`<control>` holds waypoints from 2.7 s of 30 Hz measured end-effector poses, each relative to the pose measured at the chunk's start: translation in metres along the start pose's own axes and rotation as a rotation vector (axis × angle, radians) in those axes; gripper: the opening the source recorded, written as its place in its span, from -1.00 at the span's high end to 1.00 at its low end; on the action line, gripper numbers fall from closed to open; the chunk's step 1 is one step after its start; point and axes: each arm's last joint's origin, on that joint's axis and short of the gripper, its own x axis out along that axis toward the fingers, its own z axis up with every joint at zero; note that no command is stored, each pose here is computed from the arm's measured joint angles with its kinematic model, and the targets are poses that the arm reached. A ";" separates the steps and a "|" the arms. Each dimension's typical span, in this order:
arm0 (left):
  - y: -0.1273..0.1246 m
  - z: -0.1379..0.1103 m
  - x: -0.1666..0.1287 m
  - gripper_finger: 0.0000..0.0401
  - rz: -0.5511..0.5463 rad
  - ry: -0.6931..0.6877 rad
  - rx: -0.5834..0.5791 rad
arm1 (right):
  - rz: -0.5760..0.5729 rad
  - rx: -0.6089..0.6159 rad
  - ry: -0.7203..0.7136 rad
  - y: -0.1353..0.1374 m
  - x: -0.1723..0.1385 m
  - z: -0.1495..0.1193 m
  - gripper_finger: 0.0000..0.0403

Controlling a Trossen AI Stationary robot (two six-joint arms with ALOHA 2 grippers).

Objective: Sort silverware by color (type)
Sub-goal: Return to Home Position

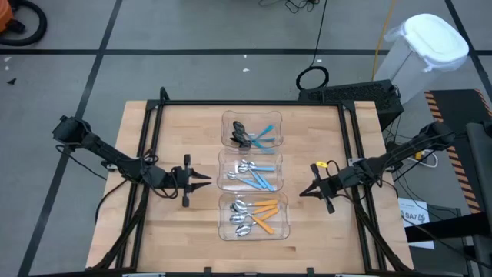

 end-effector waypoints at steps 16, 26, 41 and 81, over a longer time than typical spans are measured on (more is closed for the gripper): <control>0.007 -0.028 -0.017 0.62 0.000 -0.036 -0.055 | -0.011 0.012 -0.035 0.002 -0.002 -0.015 1.00; 0.008 -0.030 -0.019 0.62 -0.007 -0.030 -0.023 | -0.036 0.004 -0.051 -0.002 -0.006 -0.014 1.00; 0.008 -0.031 -0.019 0.62 -0.007 -0.018 -0.007 | -0.144 -0.024 -0.115 -0.015 -0.029 -0.011 1.00; 0.034 -0.015 -0.047 0.62 0.047 -0.082 0.014 | -0.224 -0.037 -0.242 -0.028 -0.053 -0.011 1.00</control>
